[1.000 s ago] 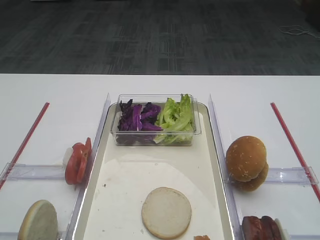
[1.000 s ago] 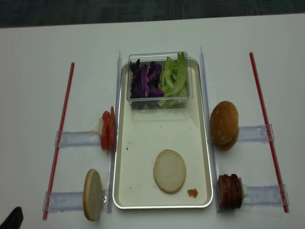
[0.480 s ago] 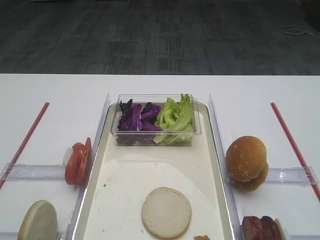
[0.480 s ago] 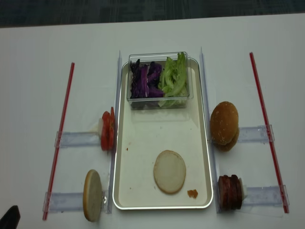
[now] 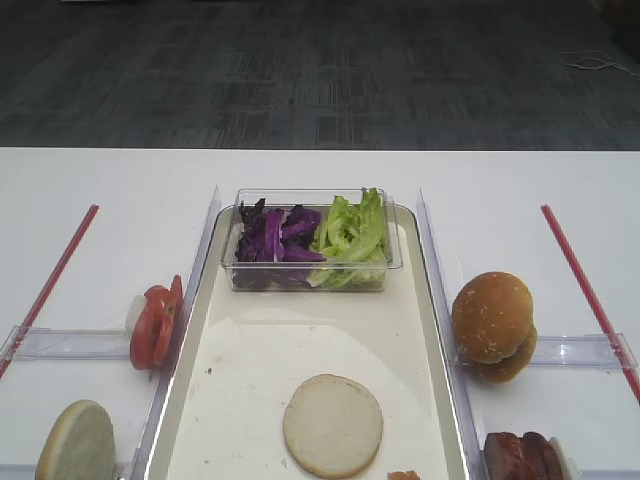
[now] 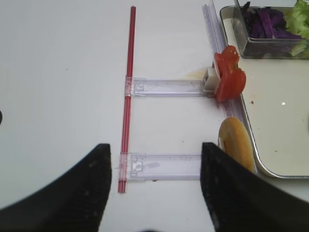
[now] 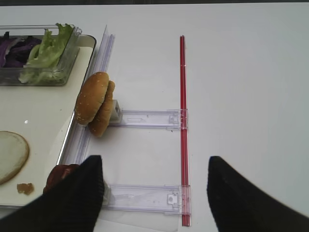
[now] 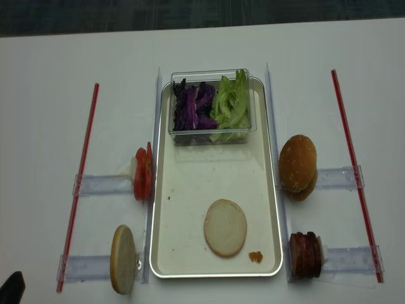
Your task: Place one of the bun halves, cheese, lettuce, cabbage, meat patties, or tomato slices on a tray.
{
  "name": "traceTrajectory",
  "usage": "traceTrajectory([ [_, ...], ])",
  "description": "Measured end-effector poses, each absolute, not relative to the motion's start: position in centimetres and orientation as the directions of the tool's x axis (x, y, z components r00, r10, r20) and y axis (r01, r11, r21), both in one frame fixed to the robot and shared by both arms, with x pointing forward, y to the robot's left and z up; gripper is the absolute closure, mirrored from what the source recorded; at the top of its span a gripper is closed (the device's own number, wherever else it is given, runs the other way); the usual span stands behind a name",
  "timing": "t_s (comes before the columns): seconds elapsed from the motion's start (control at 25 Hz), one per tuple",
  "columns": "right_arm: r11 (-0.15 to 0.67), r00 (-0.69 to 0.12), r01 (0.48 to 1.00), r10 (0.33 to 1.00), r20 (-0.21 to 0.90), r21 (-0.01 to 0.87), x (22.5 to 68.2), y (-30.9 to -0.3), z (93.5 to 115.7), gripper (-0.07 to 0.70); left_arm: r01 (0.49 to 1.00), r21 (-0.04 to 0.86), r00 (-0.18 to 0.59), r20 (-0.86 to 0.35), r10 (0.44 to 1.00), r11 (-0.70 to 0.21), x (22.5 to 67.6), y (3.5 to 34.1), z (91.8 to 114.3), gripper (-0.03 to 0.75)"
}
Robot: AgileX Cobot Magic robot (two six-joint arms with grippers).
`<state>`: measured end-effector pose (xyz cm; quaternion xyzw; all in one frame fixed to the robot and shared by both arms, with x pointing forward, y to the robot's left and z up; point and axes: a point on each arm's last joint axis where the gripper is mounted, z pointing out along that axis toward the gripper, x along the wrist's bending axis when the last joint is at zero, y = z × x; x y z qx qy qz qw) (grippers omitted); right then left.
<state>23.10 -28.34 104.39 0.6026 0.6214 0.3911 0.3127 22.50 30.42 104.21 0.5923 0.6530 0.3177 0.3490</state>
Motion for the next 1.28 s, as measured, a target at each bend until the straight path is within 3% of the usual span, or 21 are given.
traceTrajectory([
  [1.28, -0.032, -0.078, 0.503, 0.994, 0.083, 0.864, 23.11, -28.34, 104.40, 0.163, 0.548, 0.831, -0.052, -0.075, 0.996, 0.092, 22.69, 30.42, 104.05, 0.295],
])
